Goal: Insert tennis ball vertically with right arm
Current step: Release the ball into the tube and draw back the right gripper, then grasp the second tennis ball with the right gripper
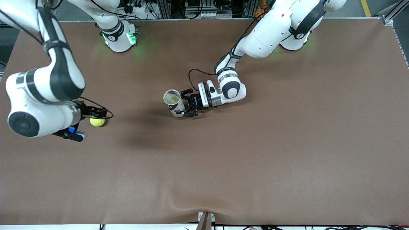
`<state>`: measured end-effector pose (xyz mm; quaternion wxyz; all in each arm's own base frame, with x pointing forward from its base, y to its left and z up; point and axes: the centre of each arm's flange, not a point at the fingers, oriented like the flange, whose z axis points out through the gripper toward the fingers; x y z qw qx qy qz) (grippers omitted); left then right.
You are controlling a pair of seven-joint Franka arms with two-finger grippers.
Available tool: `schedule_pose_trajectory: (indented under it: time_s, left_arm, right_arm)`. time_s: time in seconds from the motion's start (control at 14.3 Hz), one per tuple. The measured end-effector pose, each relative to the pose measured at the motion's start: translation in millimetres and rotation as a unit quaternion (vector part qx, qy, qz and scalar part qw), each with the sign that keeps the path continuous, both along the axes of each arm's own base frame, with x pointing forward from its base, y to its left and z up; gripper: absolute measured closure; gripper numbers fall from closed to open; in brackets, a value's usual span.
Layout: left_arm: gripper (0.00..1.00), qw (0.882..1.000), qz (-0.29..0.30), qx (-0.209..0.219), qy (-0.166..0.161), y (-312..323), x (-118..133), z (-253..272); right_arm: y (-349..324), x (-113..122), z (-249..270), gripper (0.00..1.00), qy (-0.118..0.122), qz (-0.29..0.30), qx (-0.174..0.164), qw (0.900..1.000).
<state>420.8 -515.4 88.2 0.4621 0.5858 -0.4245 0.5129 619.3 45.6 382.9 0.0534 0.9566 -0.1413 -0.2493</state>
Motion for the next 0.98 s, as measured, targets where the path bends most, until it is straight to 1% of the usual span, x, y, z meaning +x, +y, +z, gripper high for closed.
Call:
schedule_pose_trajectory:
  time_s: [0.14,0.35,0.7,0.84,0.98]
  left_arm:
    - [0.25,1.000,0.000,0.000,0.000,0,0,0]
    - [0.25,1.000,0.000,0.000,0.000,0,0,0]
    - [0.25,1.000,0.000,0.000,0.000,0,0,0]
    - [0.25,1.000,0.000,0.000,0.000,0,0,0]
    - [0.25,1.000,0.000,0.000,0.000,0,0,0]
  right_arm:
    - [-25,-2,-34,0.00,-0.012,0.006,0.017,1.000]
    - [-55,-16,-90,0.00,-0.033,0.007,0.034,0.999]
    - [-57,-36,-140,0.00,-0.063,0.018,0.031,0.997]
    - [-57,-43,-152,0.00,-0.068,0.031,0.024,0.997]
    - [-60,-44,-154,0.00,-0.069,0.047,0.010,0.996]
